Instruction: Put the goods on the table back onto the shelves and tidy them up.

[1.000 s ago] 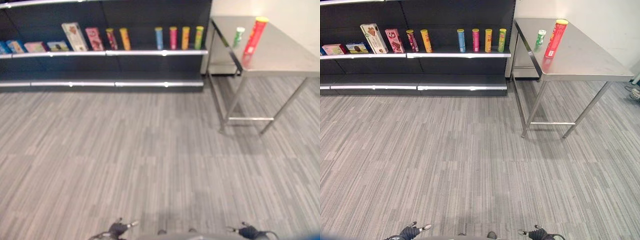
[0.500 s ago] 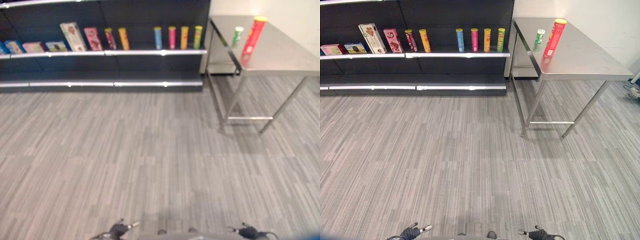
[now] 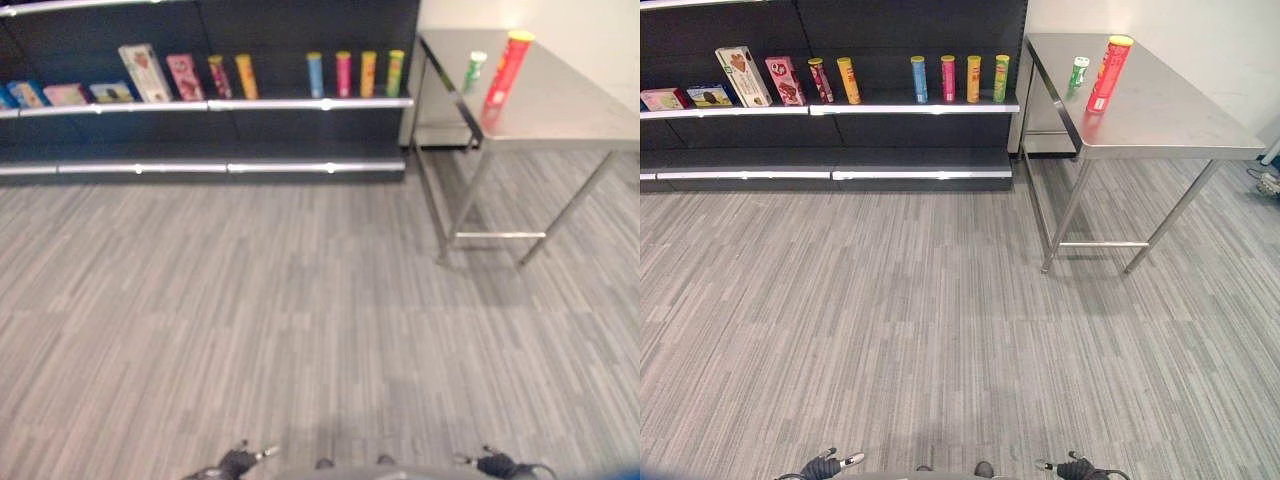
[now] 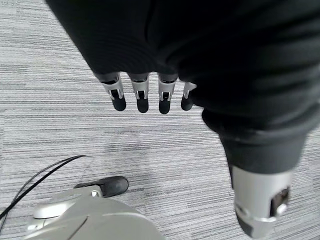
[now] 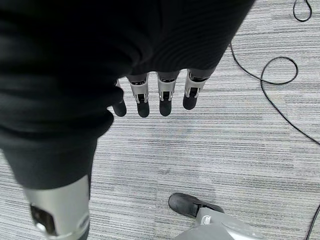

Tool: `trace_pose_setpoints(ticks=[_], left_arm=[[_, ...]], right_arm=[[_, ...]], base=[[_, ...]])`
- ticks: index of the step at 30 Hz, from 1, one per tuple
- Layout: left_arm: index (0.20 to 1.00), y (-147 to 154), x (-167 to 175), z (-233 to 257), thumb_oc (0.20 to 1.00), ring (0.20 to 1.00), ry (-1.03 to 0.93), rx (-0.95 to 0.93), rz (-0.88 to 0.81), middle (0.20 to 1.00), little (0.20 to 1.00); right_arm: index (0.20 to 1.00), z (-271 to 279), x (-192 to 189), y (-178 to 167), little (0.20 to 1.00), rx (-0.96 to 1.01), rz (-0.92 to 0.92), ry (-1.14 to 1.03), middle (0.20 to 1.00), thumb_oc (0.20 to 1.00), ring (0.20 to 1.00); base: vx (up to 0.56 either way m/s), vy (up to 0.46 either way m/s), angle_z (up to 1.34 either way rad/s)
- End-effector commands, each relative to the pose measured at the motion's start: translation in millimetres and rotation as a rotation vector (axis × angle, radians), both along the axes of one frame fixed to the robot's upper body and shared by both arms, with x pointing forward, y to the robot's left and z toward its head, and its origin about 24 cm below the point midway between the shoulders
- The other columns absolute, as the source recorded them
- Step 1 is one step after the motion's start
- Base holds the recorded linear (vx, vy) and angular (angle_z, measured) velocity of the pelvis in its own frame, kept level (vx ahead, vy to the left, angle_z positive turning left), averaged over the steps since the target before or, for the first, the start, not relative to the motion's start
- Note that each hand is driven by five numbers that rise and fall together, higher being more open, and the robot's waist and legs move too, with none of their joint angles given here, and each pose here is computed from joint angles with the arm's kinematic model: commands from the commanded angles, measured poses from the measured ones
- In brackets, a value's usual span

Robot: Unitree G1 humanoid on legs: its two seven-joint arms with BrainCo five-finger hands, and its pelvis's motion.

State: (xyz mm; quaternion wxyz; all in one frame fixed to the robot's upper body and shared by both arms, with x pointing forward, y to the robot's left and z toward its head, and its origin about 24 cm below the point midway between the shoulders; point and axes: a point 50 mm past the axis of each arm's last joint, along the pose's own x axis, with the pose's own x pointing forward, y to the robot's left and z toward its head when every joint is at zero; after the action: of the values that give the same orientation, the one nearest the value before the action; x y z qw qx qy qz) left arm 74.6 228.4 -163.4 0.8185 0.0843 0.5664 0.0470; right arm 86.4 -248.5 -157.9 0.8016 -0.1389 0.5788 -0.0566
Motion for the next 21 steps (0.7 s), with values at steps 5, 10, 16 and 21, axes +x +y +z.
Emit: trace_pose_setpoints(ticks=[5, 10, 16, 21], left_arm=[[1.0, 5, 13, 2, 1.0, 1.0, -0.006, 0.016, -0.011, 1.0, 1.0], [1.0, 8, 24, 5, 1.0, 1.0, -0.043, 0.015, 0.007, 1.0, 1.0], [1.0, 15, 29, 9, 1.0, 1.0, -0.078, 0.004, 0.076, 1.0, 1.0], [1.0, 14, 35, 11, 1.0, 1.0, -0.111, -0.004, 0.083, 1.0, 1.0]], right_arm=[[1.0, 6, 18, -9, 1.0, -0.032, 0.033, -0.042, 1.0, 1.0, 1.0], [1.0, 9, 29, -7, 1.0, -0.026, 0.041, -0.066, 1.0, 1.0, 1.0], [1.0, 9, 28, -7, 1.0, -0.012, 0.011, -0.082, 1.0, 1.0, 1.0], [1.0, 9, 24, -9, 1.0, -0.008, -0.015, -0.083, 1.0, 1.0, 1.0]], base=[[0.0, 0.032, -0.03], [-0.01, 0.148, -0.08], [0.07, 0.138, -0.11], [0.22, -0.018, 0.18]])
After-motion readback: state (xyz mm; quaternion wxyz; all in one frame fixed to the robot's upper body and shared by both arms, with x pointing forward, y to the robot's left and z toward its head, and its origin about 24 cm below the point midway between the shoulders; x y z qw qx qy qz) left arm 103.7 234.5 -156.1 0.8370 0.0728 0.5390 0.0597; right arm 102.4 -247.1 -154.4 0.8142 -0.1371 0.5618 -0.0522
